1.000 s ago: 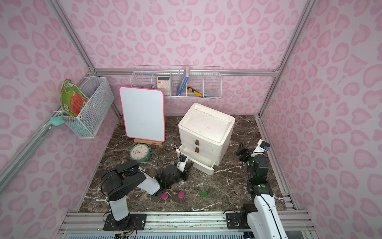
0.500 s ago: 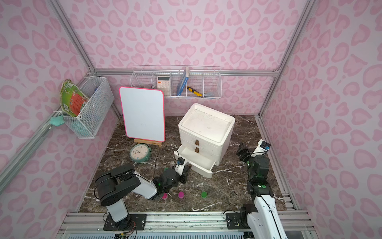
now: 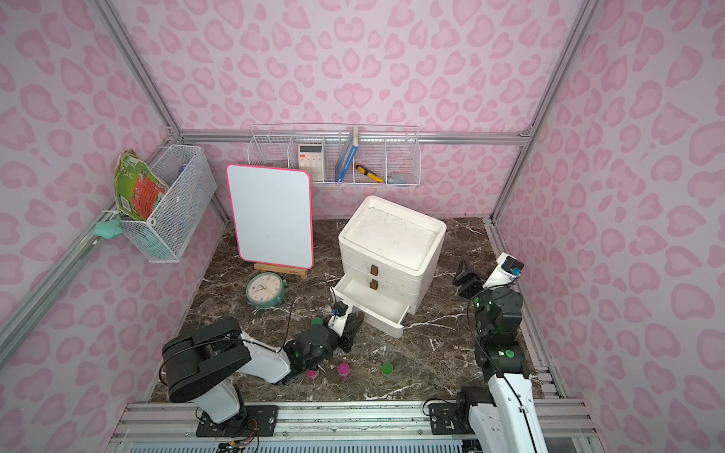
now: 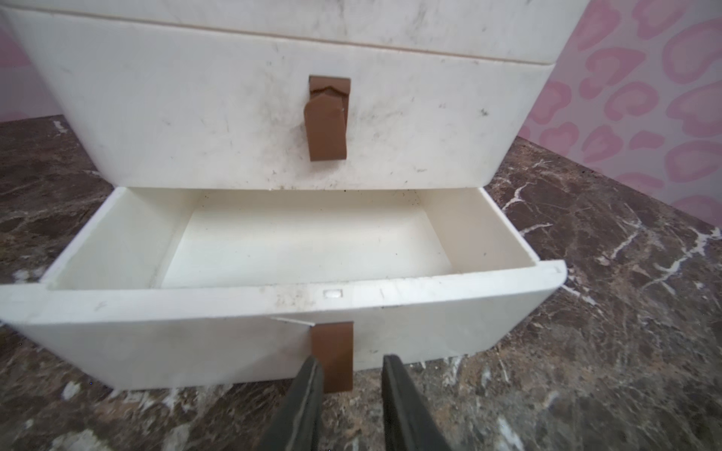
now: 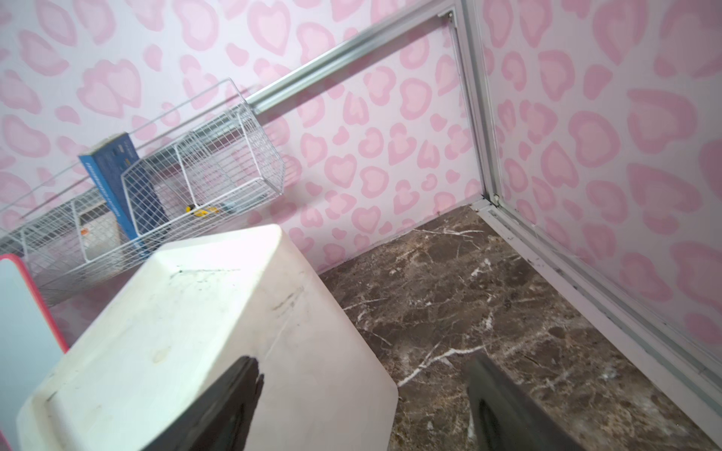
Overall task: Put the paint cans in the drawer according to color
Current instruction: Open the drawer in the storage box, then pick up the paint can at the center of the board, then open the drawer in the storage box, then place the paint can in the drawer.
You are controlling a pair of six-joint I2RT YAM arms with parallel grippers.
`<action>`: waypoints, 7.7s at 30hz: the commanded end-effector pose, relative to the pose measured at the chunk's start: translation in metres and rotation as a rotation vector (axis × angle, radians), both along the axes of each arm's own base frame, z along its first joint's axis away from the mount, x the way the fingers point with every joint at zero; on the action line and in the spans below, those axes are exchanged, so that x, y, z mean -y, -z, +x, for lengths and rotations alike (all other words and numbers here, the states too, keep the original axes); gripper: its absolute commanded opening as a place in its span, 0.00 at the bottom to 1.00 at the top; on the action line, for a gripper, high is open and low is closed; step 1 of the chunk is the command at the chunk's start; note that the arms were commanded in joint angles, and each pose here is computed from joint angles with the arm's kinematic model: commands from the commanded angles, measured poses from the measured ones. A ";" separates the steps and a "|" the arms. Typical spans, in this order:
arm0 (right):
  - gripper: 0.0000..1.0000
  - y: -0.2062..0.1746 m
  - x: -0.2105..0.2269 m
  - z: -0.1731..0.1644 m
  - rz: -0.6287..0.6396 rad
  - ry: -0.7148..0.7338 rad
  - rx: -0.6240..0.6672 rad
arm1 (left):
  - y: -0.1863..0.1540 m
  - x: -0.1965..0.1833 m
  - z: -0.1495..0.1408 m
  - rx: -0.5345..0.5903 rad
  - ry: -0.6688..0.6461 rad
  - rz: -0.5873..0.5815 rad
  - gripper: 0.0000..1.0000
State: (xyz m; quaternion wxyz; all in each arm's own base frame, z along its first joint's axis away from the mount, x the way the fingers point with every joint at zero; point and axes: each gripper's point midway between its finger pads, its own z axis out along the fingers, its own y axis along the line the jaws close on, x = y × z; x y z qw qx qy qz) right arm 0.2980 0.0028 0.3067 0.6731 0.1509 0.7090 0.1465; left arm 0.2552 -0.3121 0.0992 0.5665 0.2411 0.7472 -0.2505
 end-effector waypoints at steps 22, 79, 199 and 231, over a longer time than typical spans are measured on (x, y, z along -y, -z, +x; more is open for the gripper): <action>0.85 0.035 -0.279 -0.087 -0.607 -0.728 -0.527 | -0.118 -0.202 0.015 -0.116 -0.684 -0.051 0.68; 0.27 0.267 -0.455 -0.053 -0.681 -0.884 -0.943 | -0.099 -0.304 0.011 -0.447 -0.882 -0.435 0.65; 0.22 0.187 -0.329 -0.015 -0.588 -0.669 -0.910 | -0.004 -0.054 -0.033 -0.059 0.035 -0.112 0.55; 0.66 0.236 -0.332 0.019 -0.616 -0.641 -0.953 | -0.076 -0.155 -0.025 -0.008 -0.320 -0.033 0.69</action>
